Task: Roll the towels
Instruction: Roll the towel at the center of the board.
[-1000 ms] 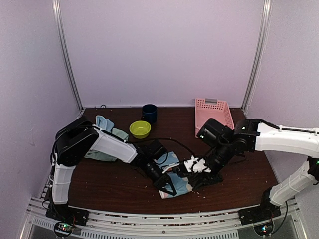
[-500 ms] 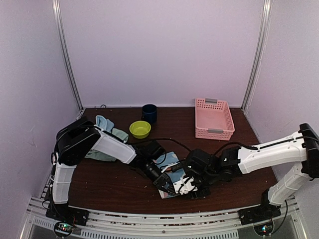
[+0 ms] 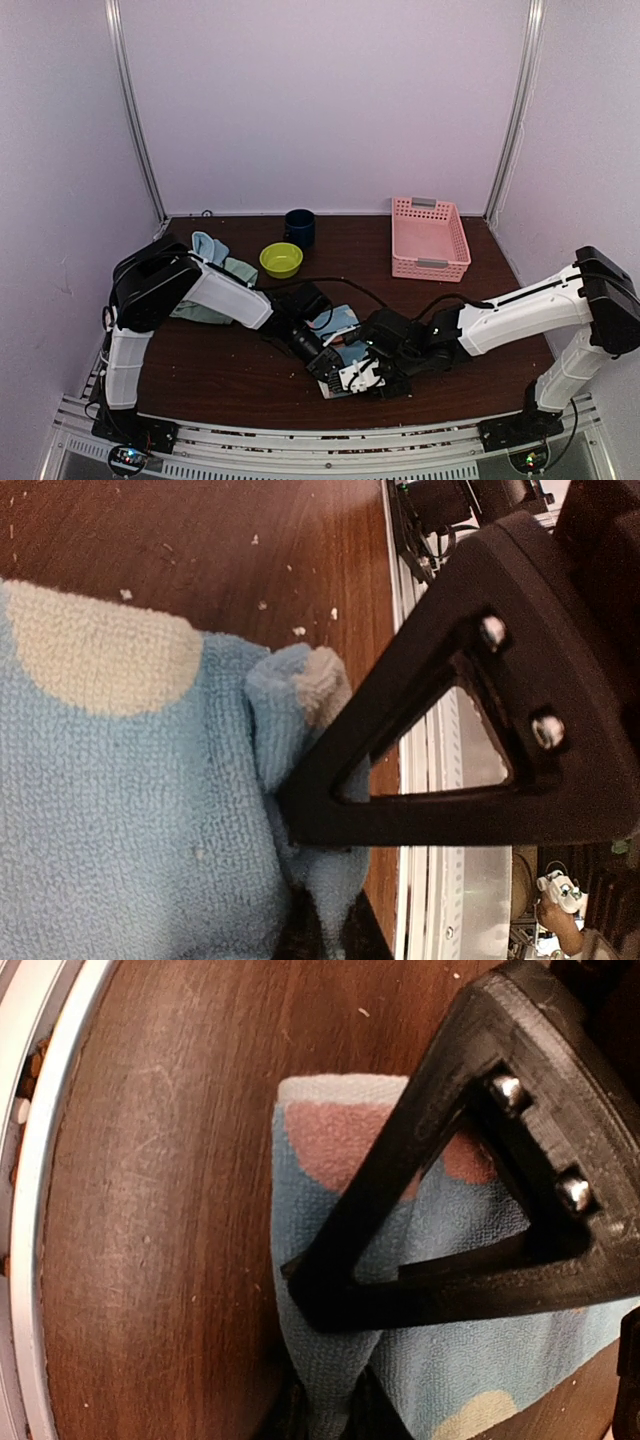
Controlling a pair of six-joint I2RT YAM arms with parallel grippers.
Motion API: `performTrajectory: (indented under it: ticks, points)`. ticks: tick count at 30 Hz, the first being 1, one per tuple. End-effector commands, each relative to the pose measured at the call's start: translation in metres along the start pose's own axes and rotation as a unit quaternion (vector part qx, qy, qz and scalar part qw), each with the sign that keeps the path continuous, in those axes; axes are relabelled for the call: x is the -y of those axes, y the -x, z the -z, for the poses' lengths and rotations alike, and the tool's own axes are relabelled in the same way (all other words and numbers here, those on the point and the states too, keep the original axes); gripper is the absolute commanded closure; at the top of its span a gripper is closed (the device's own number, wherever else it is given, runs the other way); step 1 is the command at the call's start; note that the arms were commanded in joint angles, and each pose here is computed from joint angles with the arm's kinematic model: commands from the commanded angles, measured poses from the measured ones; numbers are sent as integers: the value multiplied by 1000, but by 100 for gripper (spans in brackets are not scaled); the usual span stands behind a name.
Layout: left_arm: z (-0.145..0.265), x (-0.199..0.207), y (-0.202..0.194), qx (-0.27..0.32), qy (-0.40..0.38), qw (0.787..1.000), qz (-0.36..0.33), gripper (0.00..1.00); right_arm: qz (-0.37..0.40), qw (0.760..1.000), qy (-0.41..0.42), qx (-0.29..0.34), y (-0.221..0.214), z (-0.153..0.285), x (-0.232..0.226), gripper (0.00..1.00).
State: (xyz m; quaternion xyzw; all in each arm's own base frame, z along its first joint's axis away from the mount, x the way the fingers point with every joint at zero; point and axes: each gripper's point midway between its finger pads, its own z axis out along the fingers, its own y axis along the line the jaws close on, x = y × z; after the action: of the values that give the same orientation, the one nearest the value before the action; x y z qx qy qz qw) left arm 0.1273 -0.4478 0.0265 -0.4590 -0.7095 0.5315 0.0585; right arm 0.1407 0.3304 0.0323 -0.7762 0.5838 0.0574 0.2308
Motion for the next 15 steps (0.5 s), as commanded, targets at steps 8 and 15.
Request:
performTrajectory:
  ticks: [8,15]
  points:
    - [42,2,10,47,108,992,-36,65,-33,991,127,-7,6,5,-31,99]
    - [134,24,29,154,301,931,-136,60,-88,957,275,-17,17,22,-50,99]
